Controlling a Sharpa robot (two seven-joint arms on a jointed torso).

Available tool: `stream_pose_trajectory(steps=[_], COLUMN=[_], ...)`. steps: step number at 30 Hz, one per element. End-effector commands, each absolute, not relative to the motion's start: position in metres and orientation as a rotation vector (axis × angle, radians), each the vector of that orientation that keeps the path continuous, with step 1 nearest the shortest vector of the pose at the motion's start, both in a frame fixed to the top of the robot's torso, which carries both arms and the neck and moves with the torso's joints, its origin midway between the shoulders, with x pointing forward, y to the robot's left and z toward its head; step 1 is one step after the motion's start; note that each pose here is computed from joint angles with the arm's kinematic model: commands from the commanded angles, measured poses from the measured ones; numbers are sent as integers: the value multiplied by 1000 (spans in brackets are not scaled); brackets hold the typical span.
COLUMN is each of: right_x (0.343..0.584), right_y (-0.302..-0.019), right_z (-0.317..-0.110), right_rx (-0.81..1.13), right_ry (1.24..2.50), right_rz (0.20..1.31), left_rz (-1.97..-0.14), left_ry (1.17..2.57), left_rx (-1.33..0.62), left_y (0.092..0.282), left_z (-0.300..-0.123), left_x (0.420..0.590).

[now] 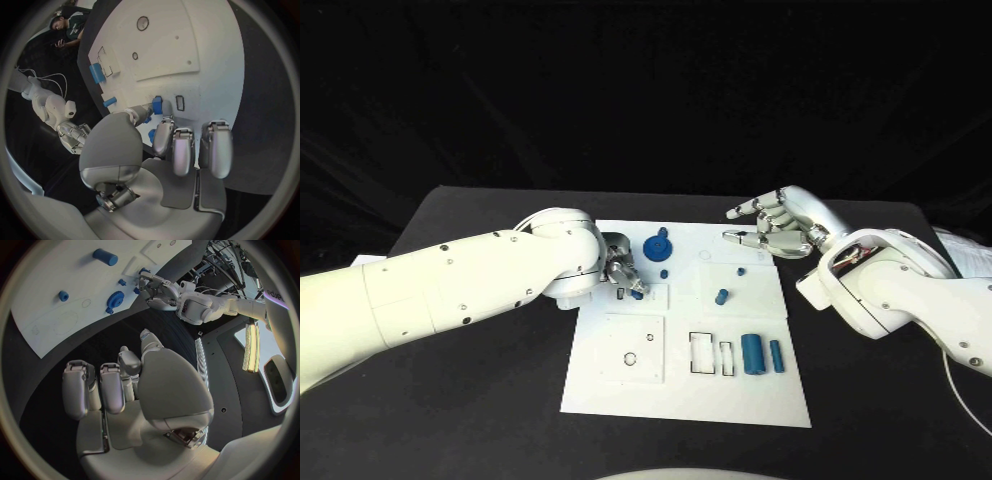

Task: Assemble the parts on the task board

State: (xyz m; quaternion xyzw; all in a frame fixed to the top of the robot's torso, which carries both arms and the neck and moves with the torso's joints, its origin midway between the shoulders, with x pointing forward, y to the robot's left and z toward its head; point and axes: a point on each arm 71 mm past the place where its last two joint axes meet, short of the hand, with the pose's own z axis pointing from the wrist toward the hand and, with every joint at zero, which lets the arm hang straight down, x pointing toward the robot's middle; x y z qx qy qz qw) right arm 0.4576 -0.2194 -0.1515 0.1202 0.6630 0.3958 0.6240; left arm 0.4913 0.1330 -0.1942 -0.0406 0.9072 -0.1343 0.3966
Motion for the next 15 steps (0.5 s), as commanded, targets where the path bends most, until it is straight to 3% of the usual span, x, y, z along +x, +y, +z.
stream_pose_trajectory(steps=[1,15], right_x=[457,456], right_y=[-218,-219], right_z=[-152,-151], right_rx=[260,260], right_ry=[1531,1531], right_rz=[908,907], left_rz=[-262,-249], left_ry=[2360,2363], left_rx=[-80,-62], left_y=[134,132], left_z=[-202,-203], left_x=[487,489])
